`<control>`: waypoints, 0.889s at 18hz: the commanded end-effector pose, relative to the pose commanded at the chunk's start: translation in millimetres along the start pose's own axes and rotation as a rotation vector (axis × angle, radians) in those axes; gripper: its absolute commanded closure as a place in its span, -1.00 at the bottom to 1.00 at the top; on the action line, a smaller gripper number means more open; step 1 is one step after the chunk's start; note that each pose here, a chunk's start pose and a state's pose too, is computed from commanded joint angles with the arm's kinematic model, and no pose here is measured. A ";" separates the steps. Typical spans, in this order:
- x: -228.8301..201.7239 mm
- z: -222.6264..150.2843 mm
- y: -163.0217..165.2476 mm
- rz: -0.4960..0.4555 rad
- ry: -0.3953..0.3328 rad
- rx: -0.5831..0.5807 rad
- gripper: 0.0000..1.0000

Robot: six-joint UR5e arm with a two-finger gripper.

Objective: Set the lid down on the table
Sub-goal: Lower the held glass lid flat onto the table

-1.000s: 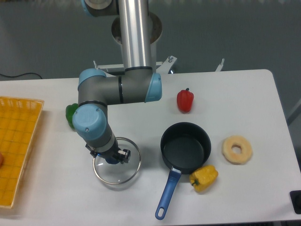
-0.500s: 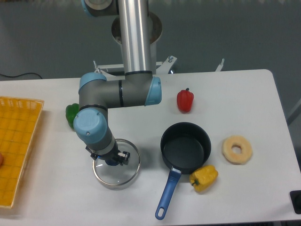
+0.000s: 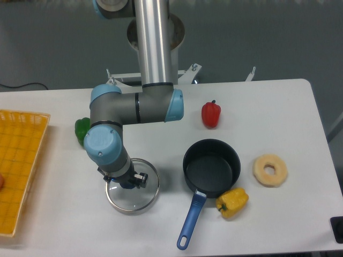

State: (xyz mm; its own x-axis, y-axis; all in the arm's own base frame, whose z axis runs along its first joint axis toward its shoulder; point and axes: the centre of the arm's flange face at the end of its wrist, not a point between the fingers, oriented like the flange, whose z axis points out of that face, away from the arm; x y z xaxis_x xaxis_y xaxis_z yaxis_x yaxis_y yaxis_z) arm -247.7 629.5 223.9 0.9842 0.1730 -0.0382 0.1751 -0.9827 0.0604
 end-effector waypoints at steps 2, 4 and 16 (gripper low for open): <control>0.4 -0.6 -1.7 -0.002 -0.005 0.013 -0.21; 0.9 1.5 -3.1 -0.006 -0.008 0.017 -0.21; 7.7 13.0 -5.4 0.001 -0.008 -0.002 -0.23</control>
State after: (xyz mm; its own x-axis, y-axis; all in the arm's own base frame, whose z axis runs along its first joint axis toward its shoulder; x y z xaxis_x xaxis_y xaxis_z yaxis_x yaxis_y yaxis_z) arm -241.4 635.3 210.3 0.9842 0.1710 -0.0461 0.1737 -0.9828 0.0627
